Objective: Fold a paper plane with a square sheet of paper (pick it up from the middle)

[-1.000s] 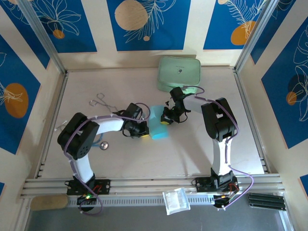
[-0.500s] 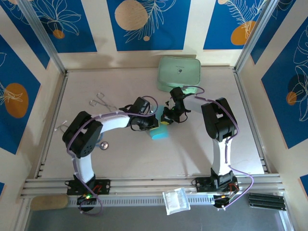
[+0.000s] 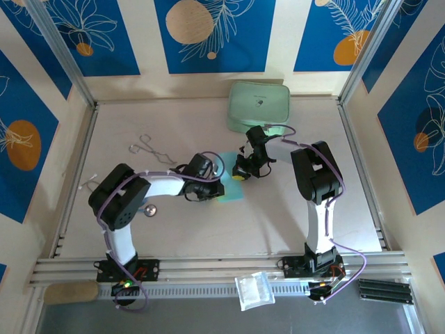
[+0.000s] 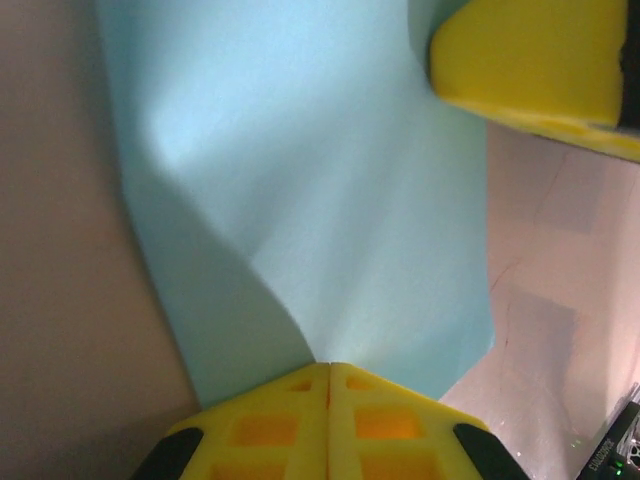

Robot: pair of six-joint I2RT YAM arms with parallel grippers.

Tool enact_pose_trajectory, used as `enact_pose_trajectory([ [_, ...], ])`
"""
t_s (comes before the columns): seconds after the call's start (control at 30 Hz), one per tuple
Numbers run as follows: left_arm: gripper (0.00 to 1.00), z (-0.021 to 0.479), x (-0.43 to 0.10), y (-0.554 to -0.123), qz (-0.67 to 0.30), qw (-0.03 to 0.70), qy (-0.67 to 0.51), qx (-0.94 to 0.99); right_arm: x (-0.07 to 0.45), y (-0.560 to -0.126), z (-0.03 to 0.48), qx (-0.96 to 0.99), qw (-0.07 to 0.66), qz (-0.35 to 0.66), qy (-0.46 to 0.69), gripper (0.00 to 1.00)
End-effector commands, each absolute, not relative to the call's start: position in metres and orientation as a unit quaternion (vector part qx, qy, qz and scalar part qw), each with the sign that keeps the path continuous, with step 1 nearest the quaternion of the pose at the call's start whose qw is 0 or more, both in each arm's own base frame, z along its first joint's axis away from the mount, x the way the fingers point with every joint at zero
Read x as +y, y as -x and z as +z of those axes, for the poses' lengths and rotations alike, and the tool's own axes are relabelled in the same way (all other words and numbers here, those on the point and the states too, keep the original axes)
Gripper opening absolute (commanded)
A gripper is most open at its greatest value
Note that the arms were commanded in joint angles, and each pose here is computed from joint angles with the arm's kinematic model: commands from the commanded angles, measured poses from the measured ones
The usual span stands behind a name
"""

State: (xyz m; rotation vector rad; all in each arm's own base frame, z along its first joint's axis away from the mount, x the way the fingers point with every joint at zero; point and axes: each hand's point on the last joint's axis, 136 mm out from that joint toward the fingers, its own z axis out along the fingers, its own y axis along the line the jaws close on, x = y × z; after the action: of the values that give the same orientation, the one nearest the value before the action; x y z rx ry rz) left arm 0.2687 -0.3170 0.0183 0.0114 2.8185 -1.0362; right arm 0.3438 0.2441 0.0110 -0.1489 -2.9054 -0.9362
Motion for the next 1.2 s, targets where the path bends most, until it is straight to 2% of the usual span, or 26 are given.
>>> enact_pose_trajectory([
  [0.0,0.07,-0.024,-0.28,-0.202,-0.265,-0.027,0.019,0.964,0.181,-0.311,-0.067,-0.979,0.098,-0.143,0.106,0.02],
  [0.17,0.07,-0.002,-0.283,-0.198,-0.274,-0.012,0.011,0.962,0.179,-0.311,-0.066,-0.979,0.097,-0.142,0.106,0.02],
  [0.37,0.08,0.072,-0.313,-0.252,-0.332,0.076,-0.013,0.94,0.179,-0.311,-0.065,-0.98,0.096,-0.14,0.103,0.02],
  [0.5,0.08,0.092,-0.317,-0.292,-0.346,0.119,-0.003,0.93,0.179,-0.312,-0.065,-0.98,0.096,-0.14,0.101,0.02],
  [0.83,0.07,0.064,-0.33,-0.367,-0.342,0.138,0.023,0.929,0.18,-0.313,-0.062,-0.981,0.096,-0.142,0.091,0.02],
  [1.17,0.08,0.005,-0.305,-0.36,-0.302,0.105,0.056,0.946,0.177,-0.313,-0.063,-0.982,0.098,-0.133,0.088,0.02],
])
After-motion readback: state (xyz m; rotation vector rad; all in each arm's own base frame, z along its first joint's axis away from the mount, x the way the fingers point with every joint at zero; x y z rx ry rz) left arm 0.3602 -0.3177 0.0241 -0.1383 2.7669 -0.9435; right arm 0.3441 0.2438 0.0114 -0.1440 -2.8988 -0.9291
